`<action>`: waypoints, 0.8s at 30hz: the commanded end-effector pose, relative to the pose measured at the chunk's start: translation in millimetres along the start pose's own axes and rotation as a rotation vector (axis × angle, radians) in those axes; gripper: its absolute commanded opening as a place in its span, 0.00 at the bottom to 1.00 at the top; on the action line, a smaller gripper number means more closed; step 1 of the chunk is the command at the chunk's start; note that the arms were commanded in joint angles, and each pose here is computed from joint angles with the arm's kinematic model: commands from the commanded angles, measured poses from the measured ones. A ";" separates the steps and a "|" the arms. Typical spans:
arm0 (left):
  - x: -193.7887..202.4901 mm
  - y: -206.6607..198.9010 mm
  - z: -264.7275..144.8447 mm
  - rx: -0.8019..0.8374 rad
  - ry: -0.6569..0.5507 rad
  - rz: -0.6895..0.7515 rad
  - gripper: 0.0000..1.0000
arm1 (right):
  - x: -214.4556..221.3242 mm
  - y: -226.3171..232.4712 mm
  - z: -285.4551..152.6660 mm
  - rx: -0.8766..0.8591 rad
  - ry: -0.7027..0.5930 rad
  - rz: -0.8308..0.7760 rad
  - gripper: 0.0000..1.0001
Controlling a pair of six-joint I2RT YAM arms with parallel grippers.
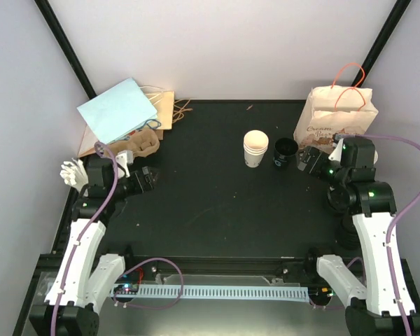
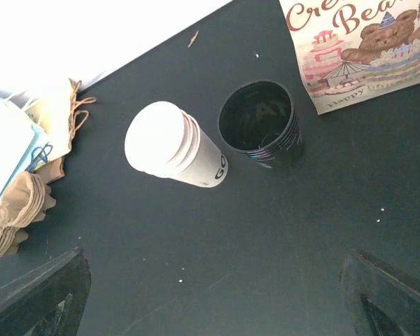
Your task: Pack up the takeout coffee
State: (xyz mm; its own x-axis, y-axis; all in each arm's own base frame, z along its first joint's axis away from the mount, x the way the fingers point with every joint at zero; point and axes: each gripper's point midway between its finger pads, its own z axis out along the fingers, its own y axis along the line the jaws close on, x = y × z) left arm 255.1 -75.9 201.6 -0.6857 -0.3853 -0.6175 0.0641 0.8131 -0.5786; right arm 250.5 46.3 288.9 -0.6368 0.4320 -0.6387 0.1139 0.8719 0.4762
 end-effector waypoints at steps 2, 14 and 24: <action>-11.0 -15.3 -4.2 0.051 0.000 0.048 0.99 | -14.9 3.4 9.2 0.013 -0.009 -0.001 1.00; -22.6 -22.4 -1.9 0.076 -0.023 0.170 0.99 | -111.9 -17.0 3.6 0.364 -0.147 0.152 0.98; -18.8 -19.7 1.6 0.076 -0.014 0.200 0.99 | -171.7 -26.4 28.9 0.421 -0.194 0.273 0.90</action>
State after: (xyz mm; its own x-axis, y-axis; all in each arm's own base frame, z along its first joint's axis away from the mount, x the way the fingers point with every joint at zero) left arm 262.8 -84.5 204.4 -0.6914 -0.2532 -0.6766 0.1949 0.8365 -0.5122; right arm 370.4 -25.9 367.4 -0.4393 0.6092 -0.6602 0.5051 0.7752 0.3792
